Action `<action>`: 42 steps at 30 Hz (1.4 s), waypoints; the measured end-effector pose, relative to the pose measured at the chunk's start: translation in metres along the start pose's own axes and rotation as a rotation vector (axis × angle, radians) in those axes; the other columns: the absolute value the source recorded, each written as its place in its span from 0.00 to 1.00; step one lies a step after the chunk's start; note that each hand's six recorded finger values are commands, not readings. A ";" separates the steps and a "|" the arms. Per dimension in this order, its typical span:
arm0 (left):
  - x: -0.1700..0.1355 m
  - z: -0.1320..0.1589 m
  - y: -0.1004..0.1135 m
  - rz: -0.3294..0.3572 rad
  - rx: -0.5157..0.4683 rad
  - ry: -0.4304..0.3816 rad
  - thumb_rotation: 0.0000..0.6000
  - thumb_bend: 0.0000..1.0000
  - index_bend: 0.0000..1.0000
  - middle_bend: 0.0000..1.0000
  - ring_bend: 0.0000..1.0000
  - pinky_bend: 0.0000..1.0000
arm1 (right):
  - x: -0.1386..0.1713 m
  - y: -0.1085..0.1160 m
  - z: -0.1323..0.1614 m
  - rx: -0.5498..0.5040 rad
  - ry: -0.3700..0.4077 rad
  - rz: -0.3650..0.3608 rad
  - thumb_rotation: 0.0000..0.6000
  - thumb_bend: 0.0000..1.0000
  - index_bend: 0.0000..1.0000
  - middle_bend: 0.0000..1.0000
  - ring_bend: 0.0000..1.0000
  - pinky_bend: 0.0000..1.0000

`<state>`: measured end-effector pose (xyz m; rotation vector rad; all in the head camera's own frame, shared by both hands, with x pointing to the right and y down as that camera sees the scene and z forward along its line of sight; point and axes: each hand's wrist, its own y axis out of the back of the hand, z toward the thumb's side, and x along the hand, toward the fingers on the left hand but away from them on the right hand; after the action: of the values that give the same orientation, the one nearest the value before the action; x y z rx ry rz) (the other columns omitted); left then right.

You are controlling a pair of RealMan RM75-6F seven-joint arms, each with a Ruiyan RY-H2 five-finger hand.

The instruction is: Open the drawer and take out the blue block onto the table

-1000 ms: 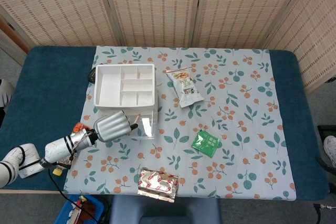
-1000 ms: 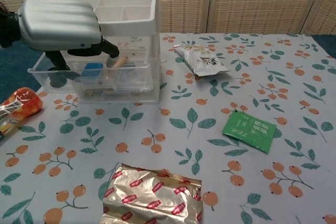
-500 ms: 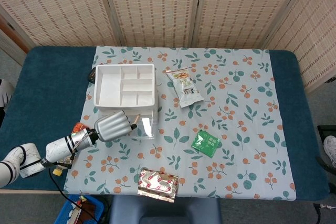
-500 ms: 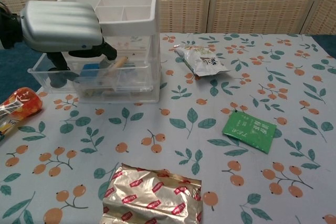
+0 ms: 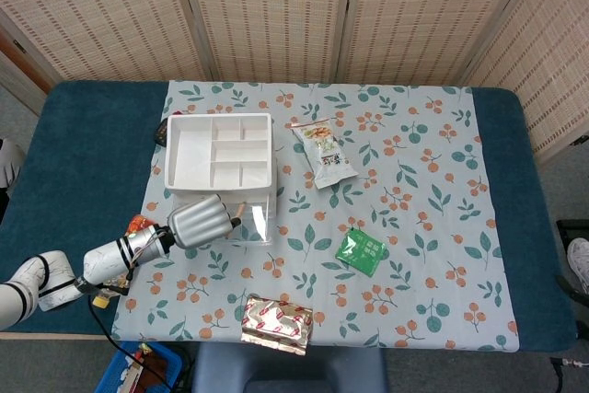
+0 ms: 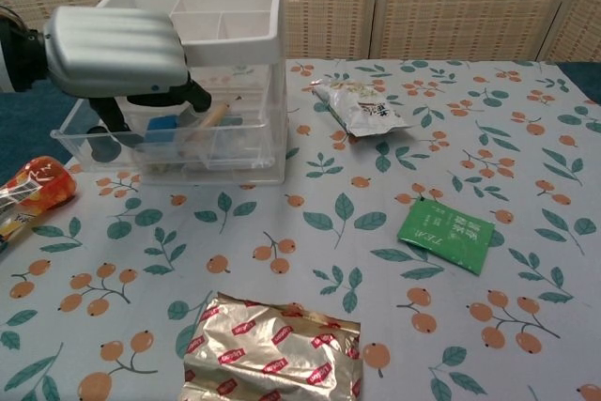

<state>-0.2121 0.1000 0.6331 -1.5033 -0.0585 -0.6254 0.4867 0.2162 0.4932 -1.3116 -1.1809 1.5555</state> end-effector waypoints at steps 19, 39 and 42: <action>-0.023 -0.026 0.019 0.051 0.001 0.097 1.00 0.12 0.60 0.86 0.92 1.00 | -0.001 0.001 0.000 -0.007 0.007 -0.009 1.00 0.09 0.00 0.08 0.03 0.13; -0.092 -0.044 0.035 0.020 0.019 0.245 1.00 0.12 0.60 0.86 0.92 1.00 | -0.005 0.001 0.009 -0.018 0.044 -0.012 1.00 0.09 0.00 0.08 0.03 0.13; -0.103 -0.041 0.035 0.016 -0.001 0.263 1.00 0.12 0.60 0.86 0.92 1.00 | -0.006 0.001 0.010 -0.021 0.049 -0.013 1.00 0.09 0.00 0.08 0.03 0.13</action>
<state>-0.2985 0.0961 0.5552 -1.4103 0.1559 -0.8053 0.4777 0.2088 0.4944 -1.3454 -1.1754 1.4973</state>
